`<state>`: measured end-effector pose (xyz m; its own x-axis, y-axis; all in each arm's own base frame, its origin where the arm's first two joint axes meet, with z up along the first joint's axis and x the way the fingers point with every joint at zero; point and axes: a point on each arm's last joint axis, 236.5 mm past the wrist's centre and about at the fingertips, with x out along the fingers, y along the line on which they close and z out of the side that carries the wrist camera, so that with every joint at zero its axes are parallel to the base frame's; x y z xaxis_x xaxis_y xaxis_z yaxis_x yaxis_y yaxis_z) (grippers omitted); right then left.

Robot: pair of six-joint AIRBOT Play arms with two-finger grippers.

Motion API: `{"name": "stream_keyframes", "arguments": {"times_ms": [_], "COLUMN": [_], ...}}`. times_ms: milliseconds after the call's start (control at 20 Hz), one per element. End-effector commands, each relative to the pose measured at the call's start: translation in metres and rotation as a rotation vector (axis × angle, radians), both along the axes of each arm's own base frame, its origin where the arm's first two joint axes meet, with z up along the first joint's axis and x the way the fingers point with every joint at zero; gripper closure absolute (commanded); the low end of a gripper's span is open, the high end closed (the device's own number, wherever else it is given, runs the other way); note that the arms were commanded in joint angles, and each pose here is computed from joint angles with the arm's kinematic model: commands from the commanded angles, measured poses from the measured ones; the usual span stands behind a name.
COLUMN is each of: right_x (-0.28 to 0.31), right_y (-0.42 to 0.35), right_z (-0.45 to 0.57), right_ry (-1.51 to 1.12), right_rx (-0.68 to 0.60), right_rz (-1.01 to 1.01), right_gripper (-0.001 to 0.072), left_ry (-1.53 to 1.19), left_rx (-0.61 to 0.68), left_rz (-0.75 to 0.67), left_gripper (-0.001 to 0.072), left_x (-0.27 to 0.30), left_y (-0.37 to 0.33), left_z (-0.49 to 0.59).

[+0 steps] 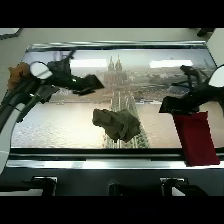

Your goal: Fold the shirts.

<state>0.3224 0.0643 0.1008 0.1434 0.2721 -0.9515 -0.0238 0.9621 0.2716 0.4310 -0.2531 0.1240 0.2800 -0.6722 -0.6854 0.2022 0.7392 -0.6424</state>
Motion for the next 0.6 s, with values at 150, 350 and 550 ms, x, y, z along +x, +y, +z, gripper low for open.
{"name": "stream_keyframes", "arguments": {"times_ms": [150, 350, 550], "right_x": [-0.018, -0.039, -0.045], "right_y": [0.029, 0.036, 0.039], "right_z": [-0.078, -0.103, -0.113], "right_ry": [0.214, 0.292, 0.305], "right_rx": [0.129, 0.164, 0.179], "right_rz": [0.045, 0.064, 0.077], "right_gripper": [0.0031, 0.0027, 0.0016], "left_ry": [0.298, 0.387, 0.397], "left_rx": [0.192, 0.107, 0.028], "left_rz": [0.061, 0.120, 0.165], "left_gripper": [0.0008, 0.0009, 0.0008], "left_x": [-0.040, -0.070, -0.071], "left_y": [0.095, 0.054, 0.023], "left_z": [-0.101, -0.176, -0.204]}}
